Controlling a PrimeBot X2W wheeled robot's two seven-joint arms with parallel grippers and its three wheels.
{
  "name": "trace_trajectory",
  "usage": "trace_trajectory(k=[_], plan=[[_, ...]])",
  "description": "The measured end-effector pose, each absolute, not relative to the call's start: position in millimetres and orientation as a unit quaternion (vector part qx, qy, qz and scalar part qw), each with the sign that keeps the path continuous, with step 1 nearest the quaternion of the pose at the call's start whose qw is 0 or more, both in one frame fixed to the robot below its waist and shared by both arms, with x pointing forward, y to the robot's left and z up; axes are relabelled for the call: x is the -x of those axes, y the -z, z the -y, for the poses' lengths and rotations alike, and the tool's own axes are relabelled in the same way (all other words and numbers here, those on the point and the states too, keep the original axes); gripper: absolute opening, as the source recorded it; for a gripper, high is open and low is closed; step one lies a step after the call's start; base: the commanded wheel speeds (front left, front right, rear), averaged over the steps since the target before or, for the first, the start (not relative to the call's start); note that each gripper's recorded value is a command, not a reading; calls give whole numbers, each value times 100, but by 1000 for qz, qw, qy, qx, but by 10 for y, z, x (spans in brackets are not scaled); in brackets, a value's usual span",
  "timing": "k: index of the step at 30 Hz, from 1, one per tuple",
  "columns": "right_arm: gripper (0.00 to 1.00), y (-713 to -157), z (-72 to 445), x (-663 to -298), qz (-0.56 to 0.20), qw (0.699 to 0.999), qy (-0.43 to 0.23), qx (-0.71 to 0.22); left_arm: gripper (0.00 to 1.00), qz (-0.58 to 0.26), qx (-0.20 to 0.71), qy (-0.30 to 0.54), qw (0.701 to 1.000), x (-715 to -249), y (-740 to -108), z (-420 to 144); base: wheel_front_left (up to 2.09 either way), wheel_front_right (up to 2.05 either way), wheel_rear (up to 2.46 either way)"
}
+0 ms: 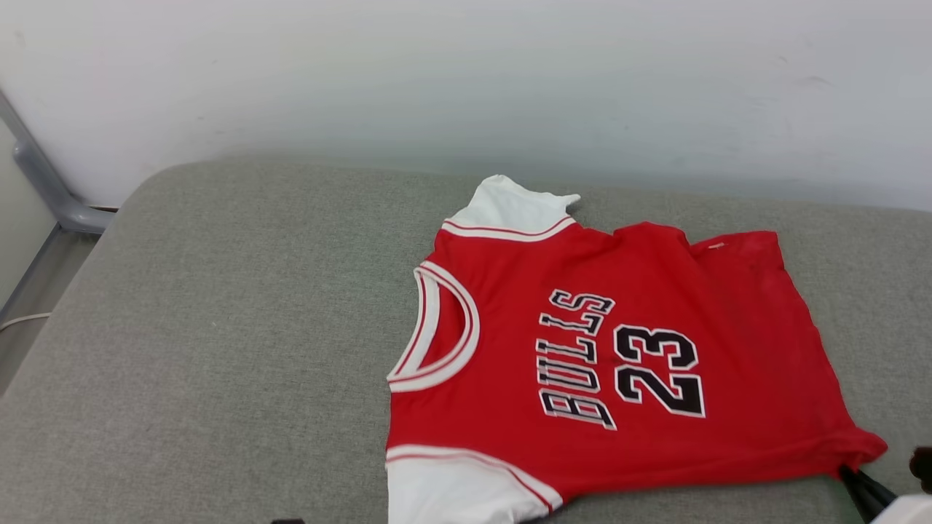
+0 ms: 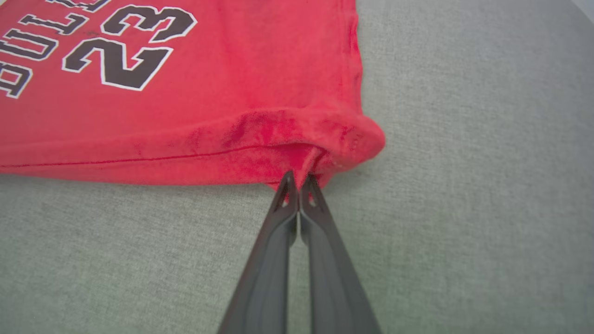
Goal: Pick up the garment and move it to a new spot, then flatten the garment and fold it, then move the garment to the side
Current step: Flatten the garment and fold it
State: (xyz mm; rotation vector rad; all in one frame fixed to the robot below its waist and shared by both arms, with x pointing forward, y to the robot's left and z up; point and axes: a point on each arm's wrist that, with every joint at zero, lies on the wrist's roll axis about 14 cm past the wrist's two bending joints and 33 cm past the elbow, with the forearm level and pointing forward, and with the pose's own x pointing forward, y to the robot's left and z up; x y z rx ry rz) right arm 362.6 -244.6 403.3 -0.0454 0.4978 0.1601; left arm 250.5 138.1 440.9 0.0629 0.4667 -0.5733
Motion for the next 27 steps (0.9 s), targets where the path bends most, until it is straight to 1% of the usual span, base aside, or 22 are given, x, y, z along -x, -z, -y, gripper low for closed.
trace_trajectory(k=[2,5,9,15,20,21,27], plan=[[0,-4018,2495,-3522,-253,964,-75,17,0,-240,-24,291,926,-2414,-4385,-1326,0,0,0],[0,-4086,2567,-3444,-244,968,-64,9,0,-243,-18,303,921,-2352,-4396,-1273,0,0,0],[0,-4286,2595,-3445,-205,977,-54,2,0,-208,-16,296,932,-2470,-4533,-1272,0,0,0],[0,-4496,2581,-3527,-165,985,-47,14,0,-142,-29,280,949,-2790,-4786,-1324,0,0,0],[0,-4491,2554,-3626,-179,982,-47,27,0,-110,-42,274,955,-3089,-4938,-1356,0,0,0],[0,-4469,2531,-3688,-189,980,-50,33,0,-101,-48,272,956,-3225,-4982,-1372,0,0,0],[0,-4399,2453,-3939,-215,973,-61,48,0,-105,-67,275,953,-3597,-4952,-1405,0,0,0]])
